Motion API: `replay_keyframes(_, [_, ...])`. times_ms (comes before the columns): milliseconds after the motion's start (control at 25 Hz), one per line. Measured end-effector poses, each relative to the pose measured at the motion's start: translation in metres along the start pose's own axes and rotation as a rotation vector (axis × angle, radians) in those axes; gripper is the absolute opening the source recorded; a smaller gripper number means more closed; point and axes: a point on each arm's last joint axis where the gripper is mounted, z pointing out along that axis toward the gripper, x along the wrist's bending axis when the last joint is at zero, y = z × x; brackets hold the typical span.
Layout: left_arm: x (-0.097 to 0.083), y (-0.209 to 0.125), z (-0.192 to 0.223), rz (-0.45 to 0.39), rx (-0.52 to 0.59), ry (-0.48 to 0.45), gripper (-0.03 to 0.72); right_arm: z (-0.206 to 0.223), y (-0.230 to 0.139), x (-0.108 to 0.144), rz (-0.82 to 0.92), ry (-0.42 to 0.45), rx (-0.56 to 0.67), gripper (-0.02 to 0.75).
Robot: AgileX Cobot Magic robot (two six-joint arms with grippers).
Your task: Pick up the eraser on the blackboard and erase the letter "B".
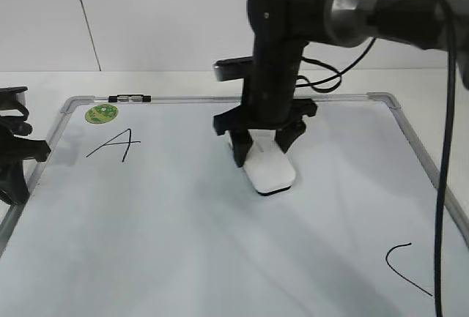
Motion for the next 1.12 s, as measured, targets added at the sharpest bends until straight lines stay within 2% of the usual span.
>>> replay_keyframes(80, [0.000, 0.000, 0.000, 0.000, 0.000, 0.000, 0.025, -0.001, 0.002, -0.018, 0.039, -0.002, -0.003, 0.531])
replay_keyframes(160, [0.000, 0.000, 0.000, 0.000, 0.000, 0.000, 0.025, -0.001, 0.003, -0.025, 0.055, -0.003, -0.004, 0.531])
replay_keyframes(520, [0.000, 0.000, 0.000, 0.000, 0.002, 0.000, 0.025, -0.014, -0.001, -0.024, 0.047, 0.028, -0.030, 0.531])
replay_keyframes(760, [0.000, 0.000, 0.000, 0.000, 0.002, 0.000, 0.025, -0.062, -0.021, -0.028, 0.026, -0.003, -0.099, 0.531])
replay_keyframes(920, [0.000, 0.000, 0.000, 0.000, 0.002, 0.000, 0.025, -0.065, -0.037, -0.034, 0.016, -0.045, -0.074, 0.531])
replay_keyframes(1120, [0.000, 0.000, 0.000, 0.000, 0.002, 0.000, 0.025, -0.064, -0.049, -0.065, 0.093, -0.048, -0.040, 0.531])
